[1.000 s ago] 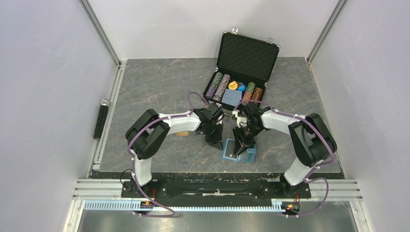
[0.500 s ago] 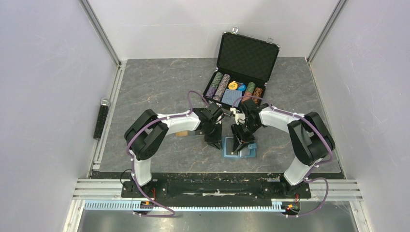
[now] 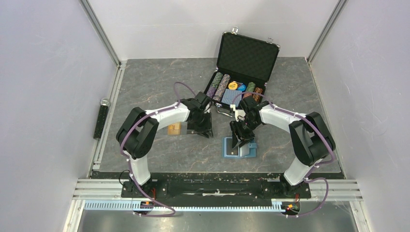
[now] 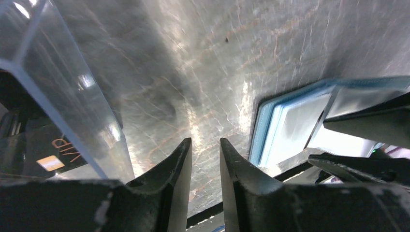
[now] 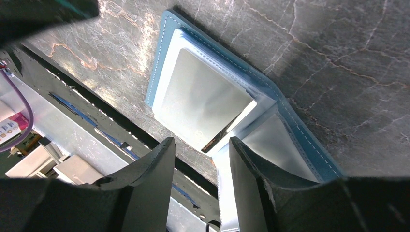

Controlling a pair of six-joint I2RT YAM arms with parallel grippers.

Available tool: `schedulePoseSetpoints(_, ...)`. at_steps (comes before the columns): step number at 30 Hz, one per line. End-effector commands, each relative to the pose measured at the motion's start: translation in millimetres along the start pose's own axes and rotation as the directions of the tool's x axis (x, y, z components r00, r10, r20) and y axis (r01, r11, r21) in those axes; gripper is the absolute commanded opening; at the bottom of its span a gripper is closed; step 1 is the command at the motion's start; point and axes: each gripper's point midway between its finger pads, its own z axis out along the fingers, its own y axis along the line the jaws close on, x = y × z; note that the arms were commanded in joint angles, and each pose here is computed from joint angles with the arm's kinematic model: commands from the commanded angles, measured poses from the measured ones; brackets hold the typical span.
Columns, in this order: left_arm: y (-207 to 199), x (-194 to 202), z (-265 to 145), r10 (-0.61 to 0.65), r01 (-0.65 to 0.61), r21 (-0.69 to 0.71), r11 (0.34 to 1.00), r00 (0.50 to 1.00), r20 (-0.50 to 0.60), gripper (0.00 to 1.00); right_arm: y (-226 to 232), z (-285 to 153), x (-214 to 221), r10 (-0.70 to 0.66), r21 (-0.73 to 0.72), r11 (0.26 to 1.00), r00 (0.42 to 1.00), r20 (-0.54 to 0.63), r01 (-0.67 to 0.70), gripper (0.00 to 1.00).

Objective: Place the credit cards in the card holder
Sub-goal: Insert the credit card into the card holder.

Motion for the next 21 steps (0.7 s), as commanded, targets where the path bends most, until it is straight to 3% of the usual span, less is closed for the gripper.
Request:
schedulePoseSetpoints(1,4,-30,-14,0.04,-0.041,0.013,0.999,0.999,0.037,0.35,6,-12,-10,-0.044,0.008,0.999,0.998,0.043,0.043,0.46)
schedulePoseSetpoints(10,-40,-23,-32,0.012,-0.022,0.199,0.98,0.999,0.051,0.46,5,-10,-9,-0.054,0.004,0.999,0.997,0.049,0.054,0.33)
schedulePoseSetpoints(15,-77,-4,-31,-0.018,0.008,0.335,0.942,0.999,0.027,0.47,3,-11,-11,-0.057,0.015,0.998,0.996,0.063,0.056,0.26)
schedulePoseSetpoints(21,-97,10,-21,-0.04,0.04,0.403,0.914,0.999,-0.009,0.48,-9,-4,-2,-0.043,0.049,0.998,0.998,0.047,0.041,0.19)
